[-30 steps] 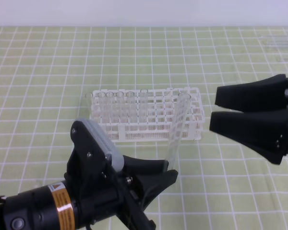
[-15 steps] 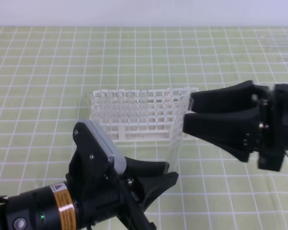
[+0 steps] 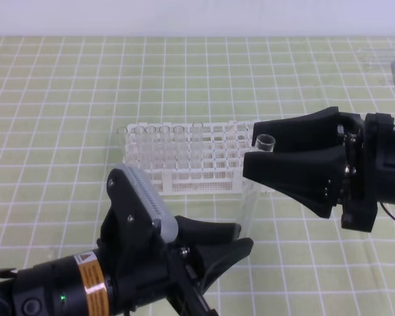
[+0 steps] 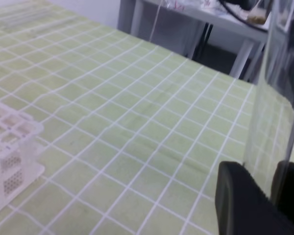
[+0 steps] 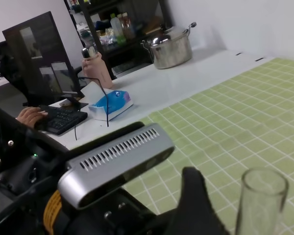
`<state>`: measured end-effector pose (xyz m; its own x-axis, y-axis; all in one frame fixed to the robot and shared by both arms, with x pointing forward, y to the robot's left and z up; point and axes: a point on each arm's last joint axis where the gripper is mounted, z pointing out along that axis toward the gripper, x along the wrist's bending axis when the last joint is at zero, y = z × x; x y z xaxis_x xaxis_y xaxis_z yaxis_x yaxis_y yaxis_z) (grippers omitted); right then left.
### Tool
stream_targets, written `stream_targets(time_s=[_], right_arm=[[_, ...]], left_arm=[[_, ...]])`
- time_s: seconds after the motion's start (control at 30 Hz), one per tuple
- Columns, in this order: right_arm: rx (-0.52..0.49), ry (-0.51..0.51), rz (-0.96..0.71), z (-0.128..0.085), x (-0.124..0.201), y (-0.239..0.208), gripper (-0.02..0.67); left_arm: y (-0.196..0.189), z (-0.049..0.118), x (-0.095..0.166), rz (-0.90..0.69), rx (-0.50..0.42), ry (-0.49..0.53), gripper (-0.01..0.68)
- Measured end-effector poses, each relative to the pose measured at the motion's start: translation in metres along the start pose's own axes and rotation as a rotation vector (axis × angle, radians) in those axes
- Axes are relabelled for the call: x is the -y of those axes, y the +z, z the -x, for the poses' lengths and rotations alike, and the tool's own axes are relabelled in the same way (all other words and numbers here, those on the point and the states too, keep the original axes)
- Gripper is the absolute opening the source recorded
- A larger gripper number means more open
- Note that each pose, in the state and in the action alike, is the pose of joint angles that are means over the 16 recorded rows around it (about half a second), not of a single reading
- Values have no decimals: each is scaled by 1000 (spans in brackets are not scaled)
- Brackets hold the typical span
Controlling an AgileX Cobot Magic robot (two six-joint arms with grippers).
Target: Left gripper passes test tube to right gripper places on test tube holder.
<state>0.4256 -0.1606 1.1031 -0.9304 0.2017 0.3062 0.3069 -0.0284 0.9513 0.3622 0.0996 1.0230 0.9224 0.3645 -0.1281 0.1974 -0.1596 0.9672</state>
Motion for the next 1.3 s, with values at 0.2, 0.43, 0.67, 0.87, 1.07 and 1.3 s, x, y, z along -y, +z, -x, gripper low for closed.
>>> stream_targets(time_s=[0.2,0.43,0.67,0.87,1.07,1.3], right_arm=[[-6,-2,1,-1,0,0,39],[-25,-2,3,-2,0,0,32],[-43,-1,6,-4,-1,0,27],[-50,-1,9,-5,-1,0,25],[-49,-3,10,-4,-1,0,21],[-42,-10,11,-4,-1,0,15]], left_arm=[[2,1,0,22,24,0,11],[6,2,0,44,50,-14,11],[8,2,-2,84,62,-31,11],[8,2,-3,106,61,-36,12],[8,2,-5,121,64,-37,12],[8,3,-6,138,72,-40,11]])
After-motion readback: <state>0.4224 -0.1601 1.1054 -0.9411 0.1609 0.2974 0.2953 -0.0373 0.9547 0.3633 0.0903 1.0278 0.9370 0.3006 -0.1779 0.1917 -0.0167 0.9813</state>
